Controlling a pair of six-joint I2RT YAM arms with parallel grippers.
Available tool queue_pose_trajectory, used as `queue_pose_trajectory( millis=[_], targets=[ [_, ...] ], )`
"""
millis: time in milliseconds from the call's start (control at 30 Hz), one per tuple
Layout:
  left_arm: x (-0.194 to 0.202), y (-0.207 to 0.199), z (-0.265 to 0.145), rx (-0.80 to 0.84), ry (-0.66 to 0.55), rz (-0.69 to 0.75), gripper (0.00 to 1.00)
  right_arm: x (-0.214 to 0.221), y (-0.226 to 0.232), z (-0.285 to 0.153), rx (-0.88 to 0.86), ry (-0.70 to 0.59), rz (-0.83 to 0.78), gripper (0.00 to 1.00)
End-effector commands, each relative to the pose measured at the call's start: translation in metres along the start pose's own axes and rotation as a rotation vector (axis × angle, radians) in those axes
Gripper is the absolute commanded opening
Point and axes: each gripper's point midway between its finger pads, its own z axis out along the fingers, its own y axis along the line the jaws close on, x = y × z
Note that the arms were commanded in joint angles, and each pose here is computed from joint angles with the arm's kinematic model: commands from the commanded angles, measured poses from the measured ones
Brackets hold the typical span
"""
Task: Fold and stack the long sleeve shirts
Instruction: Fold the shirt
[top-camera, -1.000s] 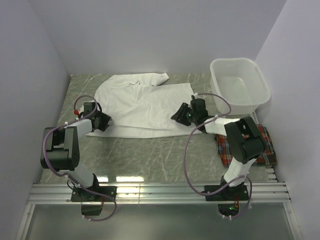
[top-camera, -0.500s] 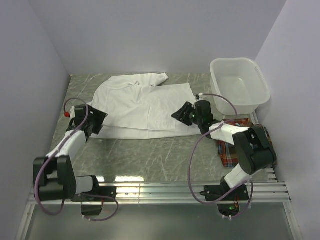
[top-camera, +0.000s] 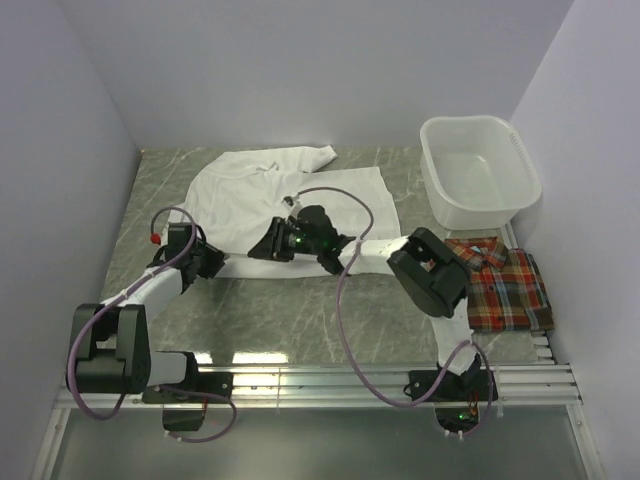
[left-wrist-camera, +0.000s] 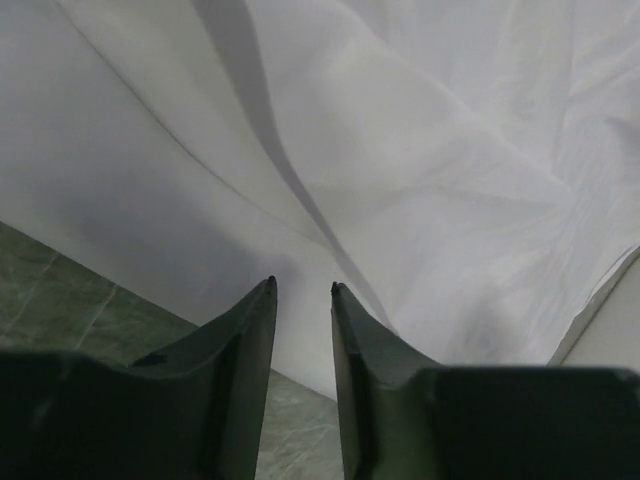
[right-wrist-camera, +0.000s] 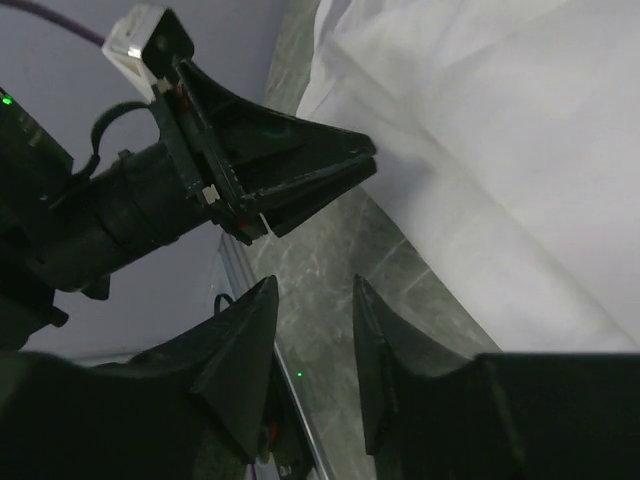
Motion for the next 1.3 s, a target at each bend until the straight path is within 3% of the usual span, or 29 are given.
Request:
queue_pose_trajectory(
  millis=[0,167,433,700,1267],
  targets=[
    [0.000,-0.009,0.007,0.023,-0.009,0.020,0.33,0.013,0.017,0.023,-0.068,0.049,-0.009,0.32],
    [0.010,0.015,0.016,-0.062,0.013,-0.022,0.25,0.035,-0.009,0.042,-0.038,0.105,0.031,0.18],
    [0.009,0.053,0.017,-0.176,-0.030,-0.086,0.20,0.049,-0.059,0.028,0.045,0.100,0.119,0.13],
    [0.000,0.070,0.017,-0.230,-0.048,-0.139,0.20,0.037,-0.116,-0.023,0.177,0.035,0.196,0.11],
    [-0.012,0.073,0.010,-0.238,-0.082,-0.163,0.21,-0.004,-0.186,-0.165,0.447,-0.166,0.270,0.10]
  ],
)
